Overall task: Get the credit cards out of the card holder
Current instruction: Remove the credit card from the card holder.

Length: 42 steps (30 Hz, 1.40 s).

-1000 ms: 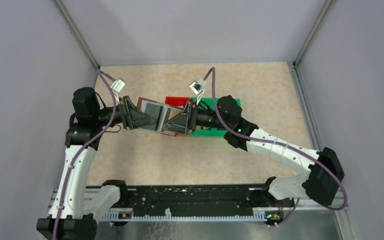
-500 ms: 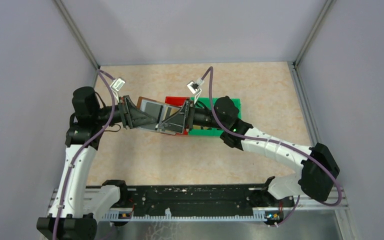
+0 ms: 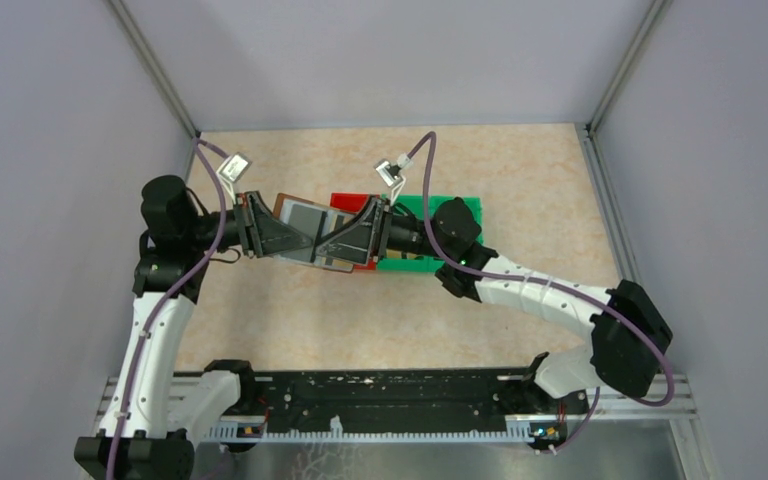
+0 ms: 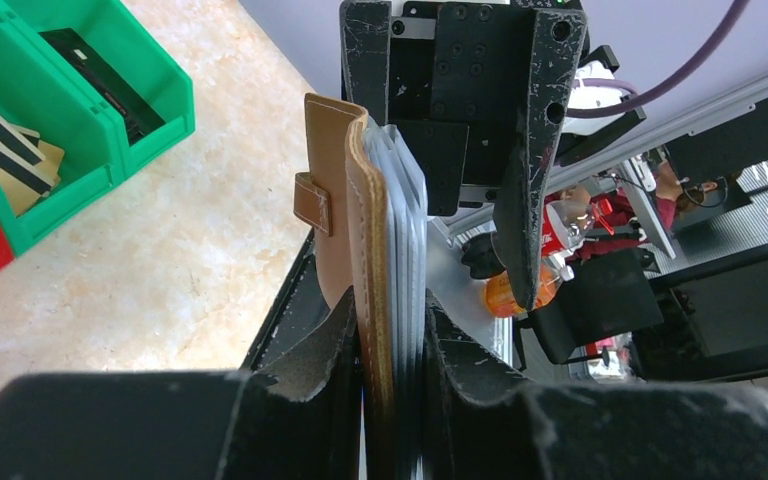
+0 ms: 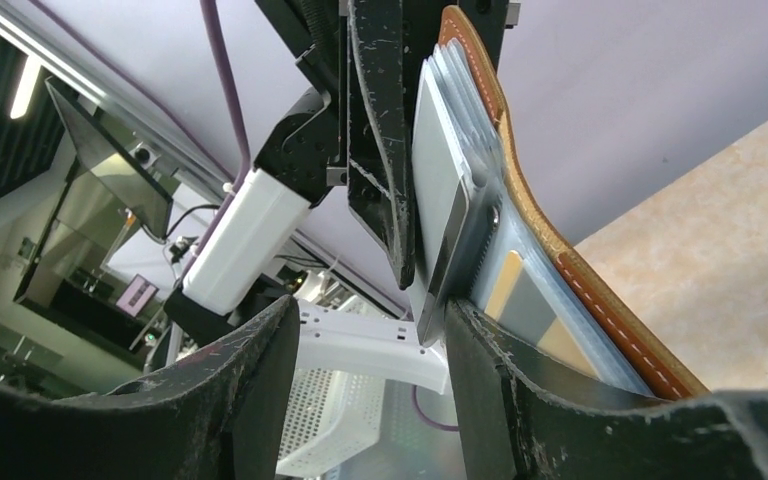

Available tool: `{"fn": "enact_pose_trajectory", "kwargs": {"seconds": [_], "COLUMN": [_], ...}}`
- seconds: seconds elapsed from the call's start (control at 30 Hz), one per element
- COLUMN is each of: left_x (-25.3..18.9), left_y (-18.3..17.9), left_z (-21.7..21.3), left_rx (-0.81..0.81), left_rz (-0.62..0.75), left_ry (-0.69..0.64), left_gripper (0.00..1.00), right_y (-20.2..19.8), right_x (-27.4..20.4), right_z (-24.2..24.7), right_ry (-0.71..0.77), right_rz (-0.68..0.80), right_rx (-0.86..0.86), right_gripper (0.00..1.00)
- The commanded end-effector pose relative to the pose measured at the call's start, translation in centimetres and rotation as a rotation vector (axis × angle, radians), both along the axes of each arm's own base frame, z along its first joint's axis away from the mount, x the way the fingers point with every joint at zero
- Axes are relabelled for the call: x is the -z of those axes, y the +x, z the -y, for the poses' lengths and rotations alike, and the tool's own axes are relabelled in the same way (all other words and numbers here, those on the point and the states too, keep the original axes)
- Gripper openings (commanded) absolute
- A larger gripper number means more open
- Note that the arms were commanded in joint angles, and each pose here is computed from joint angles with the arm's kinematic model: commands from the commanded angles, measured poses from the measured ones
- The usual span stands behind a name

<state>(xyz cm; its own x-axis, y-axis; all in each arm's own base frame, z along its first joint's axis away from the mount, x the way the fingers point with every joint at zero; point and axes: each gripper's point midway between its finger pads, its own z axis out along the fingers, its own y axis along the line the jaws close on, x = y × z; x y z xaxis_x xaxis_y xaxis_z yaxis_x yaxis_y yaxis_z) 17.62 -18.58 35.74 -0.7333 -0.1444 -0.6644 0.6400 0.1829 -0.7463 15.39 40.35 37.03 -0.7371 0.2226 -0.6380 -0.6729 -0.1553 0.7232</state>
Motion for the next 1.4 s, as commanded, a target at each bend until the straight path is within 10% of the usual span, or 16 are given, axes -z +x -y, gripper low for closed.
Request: {"fn": "enact_pose_trajectory", "kwargs": {"seconds": [0.0, 0.7, 0.97, 1.37], "left_x": [-1.2, -2.3, -2.3, -1.3], "left_y": [-1.6, -2.6, -2.9, -2.6], "left_z": [0.1, 0.1, 0.1, 0.1], "left_rx": [0.058, 0.067, 0.066, 0.055], "left_rz": [0.031, 0.034, 0.054, 0.068], "left_ry": [-0.023, -0.046, -0.044, -0.027], "left_gripper": [0.13, 0.14, 0.19, 0.16], "right_y": [-0.6, 0.2, 2.5, 3.6], "right_x": [-1.4, -1.0, -0.3, -1.0], "right_z": [0.1, -0.3, -0.9, -1.5], "right_ry": [0.073, 0.052, 0.027, 0.048], "right_rz": [0.011, -0.007, -0.096, -0.133], "right_rx": [-0.016, 0.022, 0.126, 0.180], "right_gripper": [0.55, 0.49, 0.22, 0.08]}}
